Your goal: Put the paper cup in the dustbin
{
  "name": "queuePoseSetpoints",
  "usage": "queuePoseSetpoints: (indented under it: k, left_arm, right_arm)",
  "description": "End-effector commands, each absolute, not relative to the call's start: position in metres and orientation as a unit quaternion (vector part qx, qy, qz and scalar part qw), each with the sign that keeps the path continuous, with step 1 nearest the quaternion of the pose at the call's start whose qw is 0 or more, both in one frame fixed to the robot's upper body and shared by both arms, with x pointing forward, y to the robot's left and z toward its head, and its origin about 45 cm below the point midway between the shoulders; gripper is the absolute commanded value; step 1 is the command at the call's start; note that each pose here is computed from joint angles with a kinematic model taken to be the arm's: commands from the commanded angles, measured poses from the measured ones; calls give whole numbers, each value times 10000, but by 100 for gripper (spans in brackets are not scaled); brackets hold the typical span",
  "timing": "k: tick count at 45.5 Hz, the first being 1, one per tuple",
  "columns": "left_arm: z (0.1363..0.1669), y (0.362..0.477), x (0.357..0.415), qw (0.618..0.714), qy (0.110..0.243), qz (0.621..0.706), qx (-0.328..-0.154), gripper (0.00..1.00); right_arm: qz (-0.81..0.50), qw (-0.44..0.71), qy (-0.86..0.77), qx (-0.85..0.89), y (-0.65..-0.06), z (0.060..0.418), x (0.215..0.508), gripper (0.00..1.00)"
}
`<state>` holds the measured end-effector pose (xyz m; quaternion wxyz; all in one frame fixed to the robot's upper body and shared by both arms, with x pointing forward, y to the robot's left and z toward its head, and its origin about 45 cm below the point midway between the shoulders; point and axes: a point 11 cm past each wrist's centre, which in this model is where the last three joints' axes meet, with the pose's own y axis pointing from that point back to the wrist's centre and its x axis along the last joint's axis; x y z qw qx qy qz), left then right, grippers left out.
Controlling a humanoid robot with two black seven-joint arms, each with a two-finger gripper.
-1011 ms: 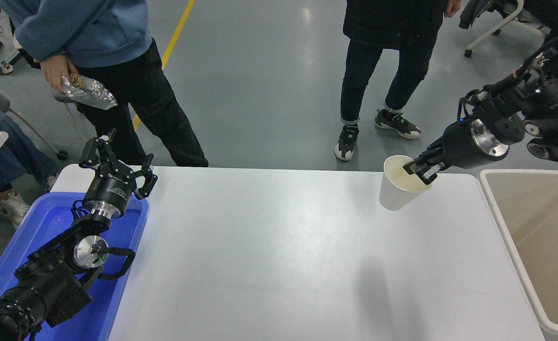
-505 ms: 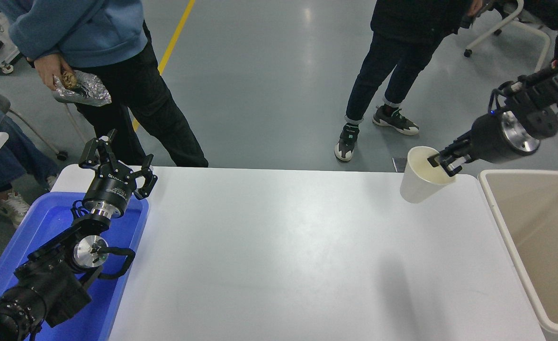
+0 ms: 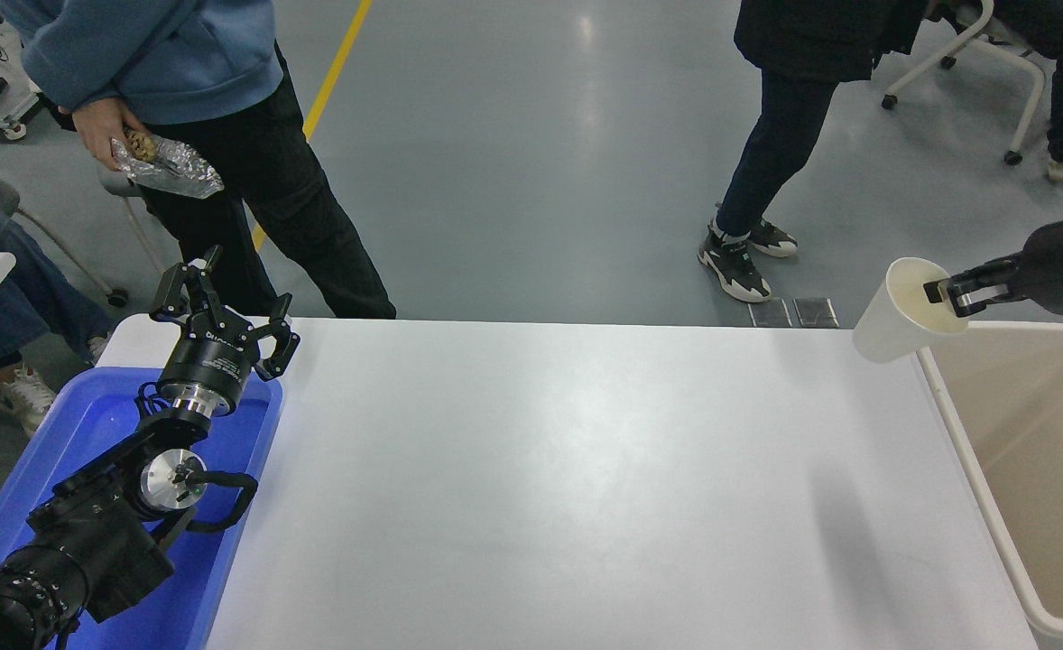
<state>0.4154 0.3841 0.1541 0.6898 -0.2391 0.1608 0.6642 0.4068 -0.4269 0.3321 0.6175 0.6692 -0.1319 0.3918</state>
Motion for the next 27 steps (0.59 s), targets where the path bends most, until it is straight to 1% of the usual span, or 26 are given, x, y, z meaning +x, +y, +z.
queuePoseSetpoints:
  k: [1,9,13,16,18,21,27]
  left_arm:
    - [1541,3841,4155,6898,1612,6642,-2388,100]
    - [1539,3839,4154,6902,1613,6640,-2382,100]
    - [1542,3842,4155,6896,1607,6643,-2394,100]
    - [1539,3839,4154,6902,1613,6640,-2382,100]
    - [1542,3842,4155,6896,1607,6643,-2394,100]
    - [1539,3839,4154,6902,1613,6640,-2382,100]
    - [1540,3840,4154,6900,1608,6641,-2387,100]
  right_arm:
    - [3538,6336,-1743,6656,-4709,3177,3902,0]
    - [3446,6474,-2021,6490,-5003,3068,3816,0]
    - [3208,6490,-2445,6450,-5245,3021,3712,0]
    - [3103,6431,-2792,6421,-5362,3007,3695,0]
    - [2976,6363,-3065,6424,-5439,2983,3676,0]
    - [2744,6326,-3375,6408,-5565,2884,3622,0]
    - [2433,6399,-3947,6128,-5904,2796,3543,0]
